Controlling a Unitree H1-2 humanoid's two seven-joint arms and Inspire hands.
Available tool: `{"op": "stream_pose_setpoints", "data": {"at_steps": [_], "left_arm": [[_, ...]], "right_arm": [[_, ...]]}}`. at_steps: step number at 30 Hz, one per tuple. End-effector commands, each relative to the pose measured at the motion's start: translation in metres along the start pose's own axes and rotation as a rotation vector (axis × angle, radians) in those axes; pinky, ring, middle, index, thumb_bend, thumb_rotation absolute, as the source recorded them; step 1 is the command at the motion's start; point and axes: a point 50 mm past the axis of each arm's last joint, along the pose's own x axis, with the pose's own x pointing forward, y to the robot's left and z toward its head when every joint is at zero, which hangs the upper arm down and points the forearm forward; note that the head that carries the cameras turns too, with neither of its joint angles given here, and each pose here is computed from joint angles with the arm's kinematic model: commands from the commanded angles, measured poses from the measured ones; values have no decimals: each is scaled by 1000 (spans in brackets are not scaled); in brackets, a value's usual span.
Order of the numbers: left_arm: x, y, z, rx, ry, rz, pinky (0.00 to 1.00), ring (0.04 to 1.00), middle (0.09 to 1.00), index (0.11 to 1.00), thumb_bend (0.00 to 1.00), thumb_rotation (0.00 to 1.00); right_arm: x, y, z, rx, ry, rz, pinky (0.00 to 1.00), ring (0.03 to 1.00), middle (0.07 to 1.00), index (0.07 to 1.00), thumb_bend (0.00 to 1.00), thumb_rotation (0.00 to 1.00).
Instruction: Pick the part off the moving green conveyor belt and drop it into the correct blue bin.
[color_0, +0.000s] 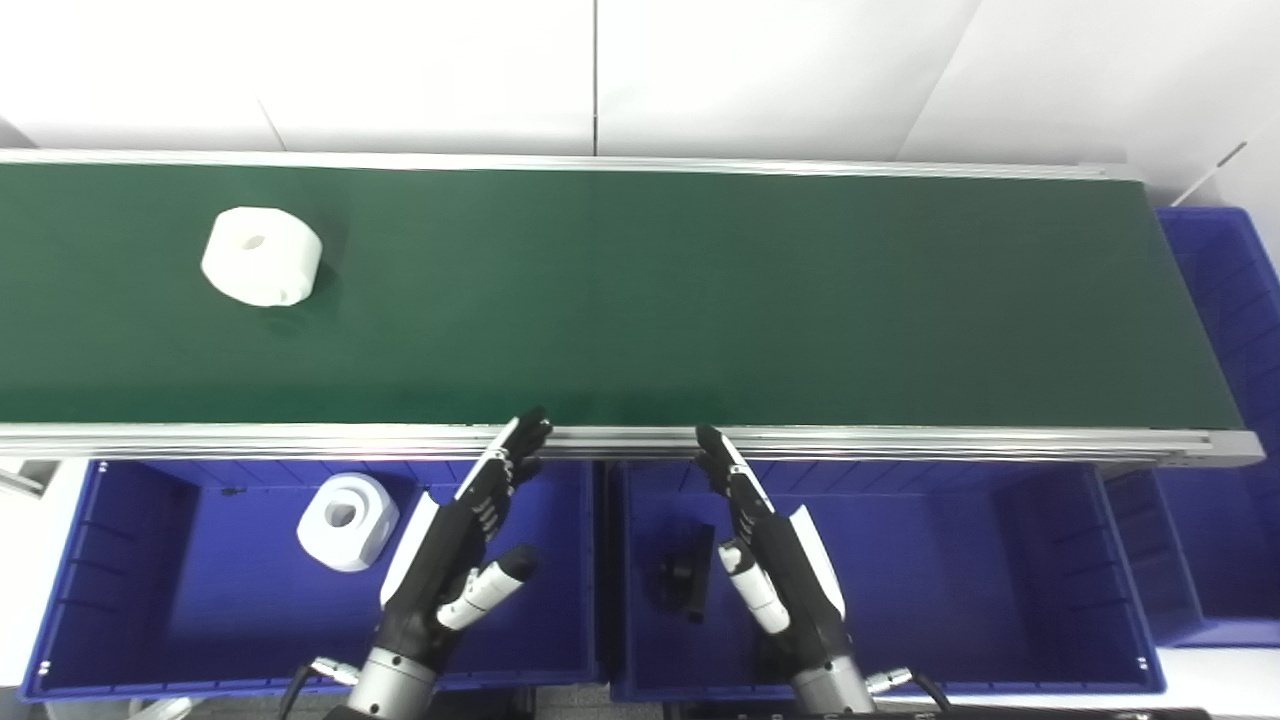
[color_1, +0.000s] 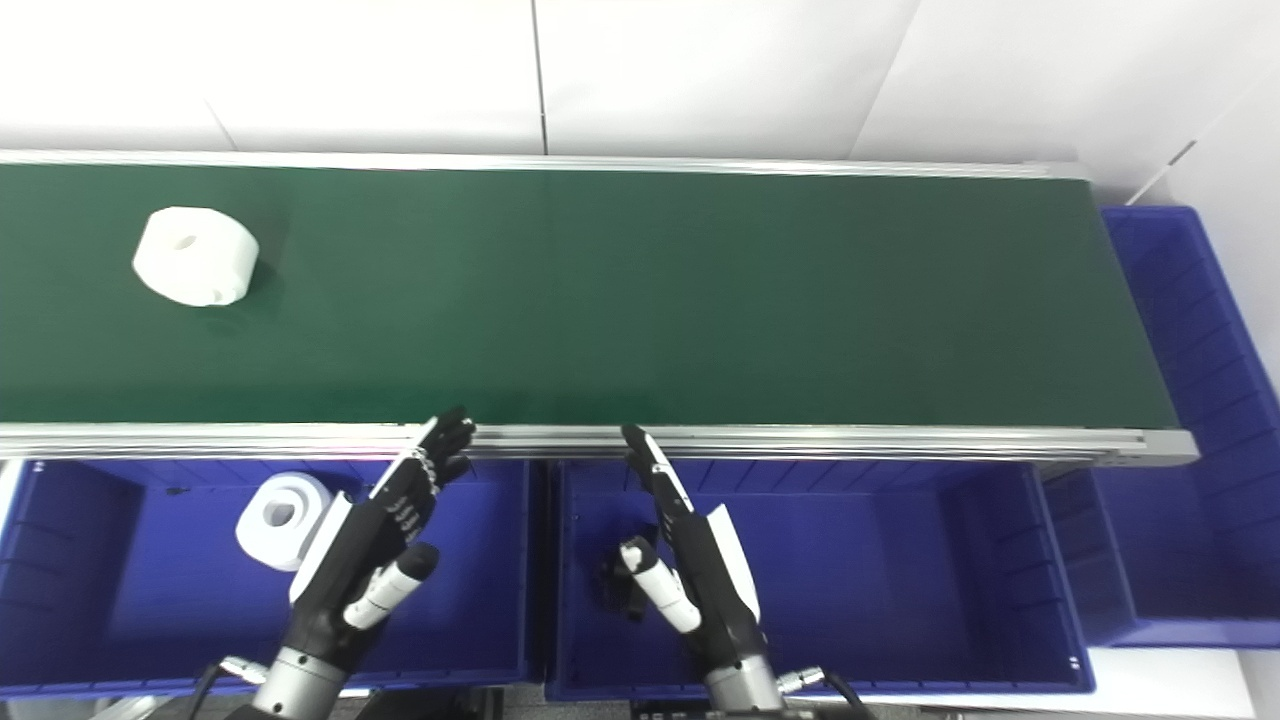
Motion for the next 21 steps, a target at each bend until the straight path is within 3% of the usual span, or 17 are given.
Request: {"op": "stream_pose_setpoints", "data": {"at_steps": [1, 21], "left_arm": [[5, -1, 7, 11, -73, 13, 940, 946, 930, 925, 768, 755], [17, -10, -9, 11, -49, -11, 932, 954, 912, 887, 801, 662]], "right_arm": [[2, 0, 7, 10, -82, 2, 1000, 968, 974, 973, 912, 1000], [4, -16, -10, -16, -104, 4, 980, 966, 978, 993, 904, 1000]]}}
